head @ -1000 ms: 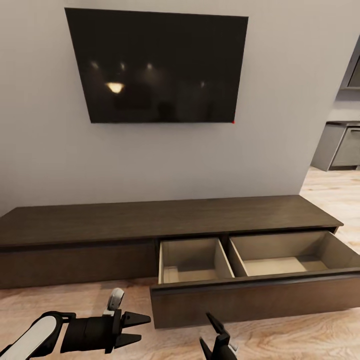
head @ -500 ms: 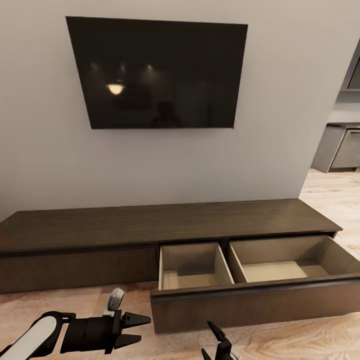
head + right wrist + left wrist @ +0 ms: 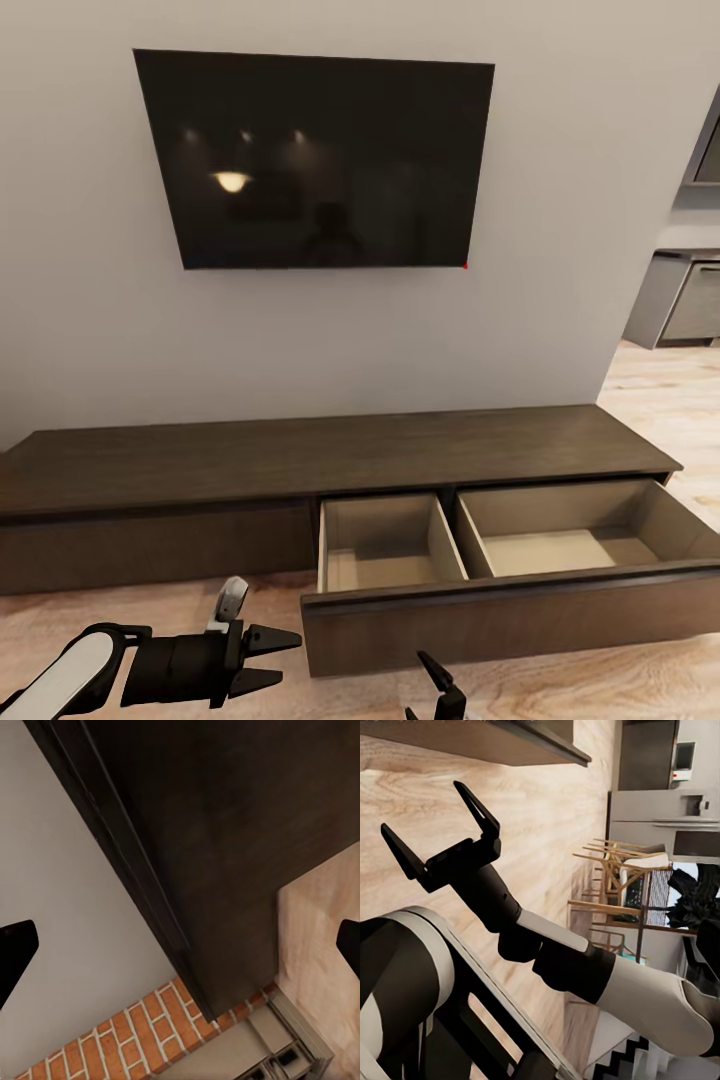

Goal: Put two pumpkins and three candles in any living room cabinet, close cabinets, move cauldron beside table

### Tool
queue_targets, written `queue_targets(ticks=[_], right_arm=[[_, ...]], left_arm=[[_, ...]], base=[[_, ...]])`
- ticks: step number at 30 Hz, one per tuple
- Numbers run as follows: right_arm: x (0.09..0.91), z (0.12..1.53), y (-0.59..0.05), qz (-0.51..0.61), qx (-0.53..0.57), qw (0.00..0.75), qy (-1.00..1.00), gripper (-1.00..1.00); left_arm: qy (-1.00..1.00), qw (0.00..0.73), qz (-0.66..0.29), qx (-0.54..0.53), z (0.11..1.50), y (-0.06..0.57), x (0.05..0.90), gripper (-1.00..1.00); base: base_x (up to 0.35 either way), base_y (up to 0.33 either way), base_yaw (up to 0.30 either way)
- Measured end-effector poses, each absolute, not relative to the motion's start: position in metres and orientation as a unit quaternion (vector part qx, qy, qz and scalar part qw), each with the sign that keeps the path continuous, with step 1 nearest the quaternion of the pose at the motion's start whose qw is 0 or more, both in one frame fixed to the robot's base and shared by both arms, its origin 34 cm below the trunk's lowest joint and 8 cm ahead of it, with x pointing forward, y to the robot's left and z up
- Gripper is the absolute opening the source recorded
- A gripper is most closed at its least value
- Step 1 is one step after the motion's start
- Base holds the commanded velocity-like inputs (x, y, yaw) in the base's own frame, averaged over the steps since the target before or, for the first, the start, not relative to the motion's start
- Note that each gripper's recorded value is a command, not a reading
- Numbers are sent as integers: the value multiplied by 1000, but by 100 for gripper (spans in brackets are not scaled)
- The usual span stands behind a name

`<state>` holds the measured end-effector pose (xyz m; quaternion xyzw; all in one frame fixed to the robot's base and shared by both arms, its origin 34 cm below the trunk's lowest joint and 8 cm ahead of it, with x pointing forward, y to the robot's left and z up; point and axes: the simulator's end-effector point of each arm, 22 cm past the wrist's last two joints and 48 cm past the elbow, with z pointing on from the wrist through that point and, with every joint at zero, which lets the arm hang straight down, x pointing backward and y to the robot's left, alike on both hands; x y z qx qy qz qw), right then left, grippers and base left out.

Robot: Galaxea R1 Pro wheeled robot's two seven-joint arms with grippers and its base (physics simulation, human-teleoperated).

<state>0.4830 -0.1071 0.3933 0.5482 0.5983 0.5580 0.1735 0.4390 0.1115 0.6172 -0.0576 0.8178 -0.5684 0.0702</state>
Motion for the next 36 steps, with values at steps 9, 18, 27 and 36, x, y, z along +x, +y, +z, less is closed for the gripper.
queue_targets(ticks=[9, 18, 27, 36], right_arm=[[486, 411, -106, 555, 549, 170, 602, 100], [490, 429, -112, 551, 547, 176, 604, 100], [494, 445, -114, 544, 546, 184, 610, 100], [471, 423, -113, 471, 561, 124, 669, 100]], left_arm=[[818, 71, -568, -58, 637, 112, 444, 100], [818, 71, -568, -58, 656, 112, 448, 100], [818, 71, -568, -58, 675, 112, 451, 100], [822, 74, -562, -55, 692, 114, 457, 100]], base=[[0, 0, 0], [0, 0, 0], [0, 0, 0], [0, 0, 0]])
